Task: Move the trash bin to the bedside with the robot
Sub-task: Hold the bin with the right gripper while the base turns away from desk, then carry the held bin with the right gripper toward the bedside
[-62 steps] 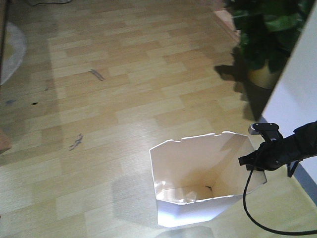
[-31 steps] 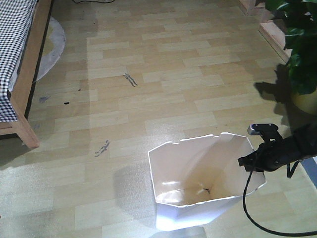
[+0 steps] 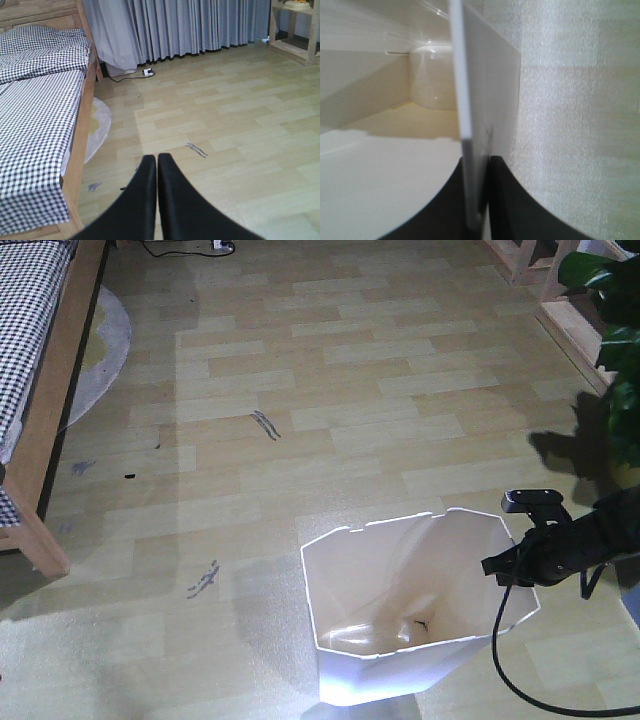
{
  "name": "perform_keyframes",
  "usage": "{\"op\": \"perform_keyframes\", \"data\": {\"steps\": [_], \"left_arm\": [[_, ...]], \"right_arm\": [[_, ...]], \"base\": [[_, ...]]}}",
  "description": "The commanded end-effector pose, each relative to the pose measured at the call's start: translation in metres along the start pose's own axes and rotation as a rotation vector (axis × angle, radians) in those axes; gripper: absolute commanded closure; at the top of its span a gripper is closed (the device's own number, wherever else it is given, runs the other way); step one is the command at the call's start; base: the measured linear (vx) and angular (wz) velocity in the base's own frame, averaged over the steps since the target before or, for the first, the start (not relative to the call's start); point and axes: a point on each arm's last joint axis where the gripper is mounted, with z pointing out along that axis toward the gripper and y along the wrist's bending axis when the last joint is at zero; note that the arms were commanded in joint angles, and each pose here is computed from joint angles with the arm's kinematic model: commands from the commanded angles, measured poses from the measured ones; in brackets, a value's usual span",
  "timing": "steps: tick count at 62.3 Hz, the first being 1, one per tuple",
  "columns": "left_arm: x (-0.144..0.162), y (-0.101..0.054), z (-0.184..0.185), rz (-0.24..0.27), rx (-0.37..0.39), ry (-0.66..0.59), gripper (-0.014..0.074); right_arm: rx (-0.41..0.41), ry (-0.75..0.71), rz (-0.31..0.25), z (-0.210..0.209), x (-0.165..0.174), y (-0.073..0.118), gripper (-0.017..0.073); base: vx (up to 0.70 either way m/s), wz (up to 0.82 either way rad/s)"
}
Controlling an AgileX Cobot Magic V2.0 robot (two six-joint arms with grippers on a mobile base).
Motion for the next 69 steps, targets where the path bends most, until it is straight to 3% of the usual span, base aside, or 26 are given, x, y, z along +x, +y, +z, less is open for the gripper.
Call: {"op": "perform_keyframes", "data": {"steps": [1,69], "left_arm": [[0.0023,-0.0015,0.0017,-0.004,0.011,-0.055,0.0599],[0.0023,-0.0015,0.0017,-0.004,0.011,-0.055,0.0599]], "right_arm": [[-0.113,-0.091,0.019,-0.0243,-0.0201,0.0134,0.0565],[-0.113,-0.091,0.019,-0.0243,-0.0201,0.0134,0.0565]], "base": [[0.32,0.01],[0.39,0.13]]}}
